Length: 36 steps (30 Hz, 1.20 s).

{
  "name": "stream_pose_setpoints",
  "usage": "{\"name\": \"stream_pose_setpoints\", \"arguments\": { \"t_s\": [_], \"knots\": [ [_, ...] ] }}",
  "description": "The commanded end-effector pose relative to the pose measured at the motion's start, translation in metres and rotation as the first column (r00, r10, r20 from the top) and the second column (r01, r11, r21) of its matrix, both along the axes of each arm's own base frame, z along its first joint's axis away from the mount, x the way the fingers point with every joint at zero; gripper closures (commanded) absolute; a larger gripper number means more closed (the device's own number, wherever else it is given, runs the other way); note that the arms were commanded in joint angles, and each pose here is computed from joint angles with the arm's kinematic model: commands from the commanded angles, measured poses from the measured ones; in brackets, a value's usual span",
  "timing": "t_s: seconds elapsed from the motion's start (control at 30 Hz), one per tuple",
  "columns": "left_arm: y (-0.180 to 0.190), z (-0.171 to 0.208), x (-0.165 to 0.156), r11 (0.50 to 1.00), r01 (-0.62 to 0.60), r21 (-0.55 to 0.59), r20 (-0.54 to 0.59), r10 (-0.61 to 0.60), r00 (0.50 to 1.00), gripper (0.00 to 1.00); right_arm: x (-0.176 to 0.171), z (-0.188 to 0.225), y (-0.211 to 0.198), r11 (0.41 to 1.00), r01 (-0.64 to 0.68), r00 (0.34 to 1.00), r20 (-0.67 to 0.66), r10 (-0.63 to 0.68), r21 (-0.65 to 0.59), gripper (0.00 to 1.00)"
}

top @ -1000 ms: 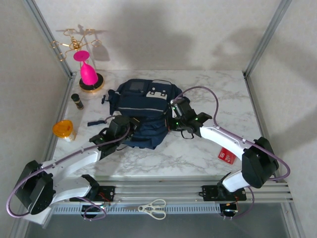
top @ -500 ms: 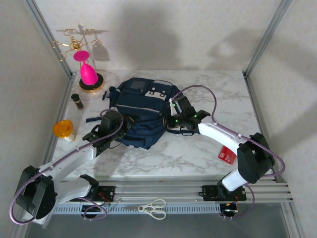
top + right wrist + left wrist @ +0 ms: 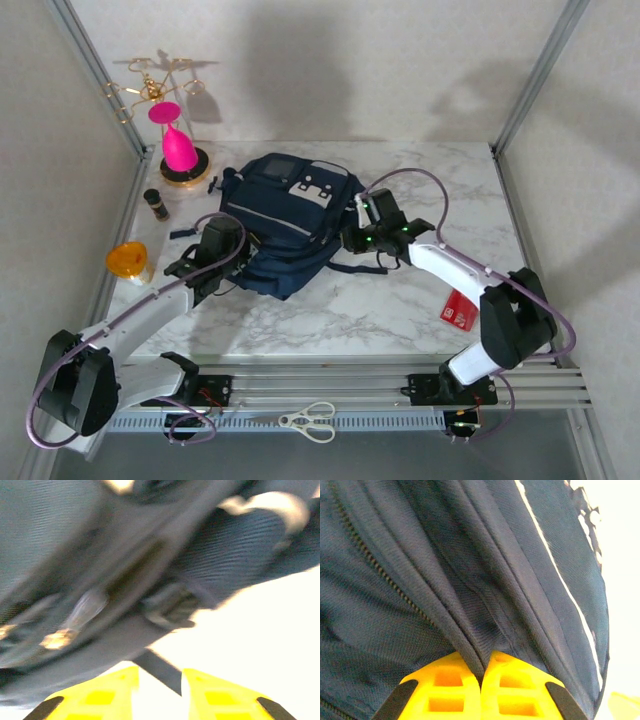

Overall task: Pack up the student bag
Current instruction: Zip the student bag at the center of the table.

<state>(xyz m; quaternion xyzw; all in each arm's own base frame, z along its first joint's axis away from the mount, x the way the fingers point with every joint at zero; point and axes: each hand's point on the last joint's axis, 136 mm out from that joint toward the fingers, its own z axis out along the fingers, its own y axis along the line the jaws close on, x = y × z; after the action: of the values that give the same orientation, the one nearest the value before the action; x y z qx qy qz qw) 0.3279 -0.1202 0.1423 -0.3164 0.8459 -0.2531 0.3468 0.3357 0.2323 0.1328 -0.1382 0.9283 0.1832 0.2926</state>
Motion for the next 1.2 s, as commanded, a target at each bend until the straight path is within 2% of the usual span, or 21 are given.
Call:
{"name": "stream_pose_setpoints", "arguments": {
  "t_s": [0.0,0.2,0.33,0.47,0.63,0.73,0.83,0.97,1.17],
  "knots": [
    [0.032,0.011,0.013,0.987,-0.111,0.115,0.048,0.106,0.993,1.0,-0.003,0.003,-0.025,0.997,0.015,0.999,0.049,-0.011,-0.077,0.68],
    [0.027,0.012,0.019,0.99,-0.09,0.112,0.048,0.085,0.995,1.0,0.0,0.005,-0.004,0.999,-0.037,0.998,0.059,0.035,0.024,0.62],
    [0.027,0.015,0.02,0.989,-0.091,0.117,0.055,0.085,0.995,1.0,0.004,0.009,0.022,0.986,-0.143,0.987,0.092,0.134,0.088,0.57],
    [0.028,0.019,0.024,0.99,-0.109,0.089,0.059,0.104,0.993,1.0,0.002,0.023,0.052,0.932,-0.325,0.937,0.188,0.294,0.163,0.5],
    [0.031,0.032,0.034,0.993,-0.114,0.035,0.081,0.111,0.991,1.0,-0.006,0.029,0.075,0.857,-0.471,0.873,0.246,0.421,0.207,0.39],
    [0.037,0.036,0.037,0.992,-0.121,0.022,0.085,0.118,0.989,1.0,-0.01,0.021,0.089,0.838,-0.523,0.839,0.268,0.473,0.158,0.38],
    [0.037,0.04,0.039,0.994,-0.112,0.01,0.1,0.11,0.989,1.0,-0.014,0.018,0.099,0.796,-0.584,0.797,0.3,0.524,0.16,0.38],
    [0.041,0.038,0.041,0.994,-0.111,0.021,0.093,0.109,0.99,1.0,-0.007,0.018,0.104,0.77,-0.627,0.752,0.349,0.559,0.118,0.38],
    [0.044,0.045,0.041,0.994,-0.108,0.014,0.105,0.106,0.989,1.0,0.0,-0.001,0.111,0.729,-0.681,0.706,0.323,0.63,0.069,0.34]
  ]
}}
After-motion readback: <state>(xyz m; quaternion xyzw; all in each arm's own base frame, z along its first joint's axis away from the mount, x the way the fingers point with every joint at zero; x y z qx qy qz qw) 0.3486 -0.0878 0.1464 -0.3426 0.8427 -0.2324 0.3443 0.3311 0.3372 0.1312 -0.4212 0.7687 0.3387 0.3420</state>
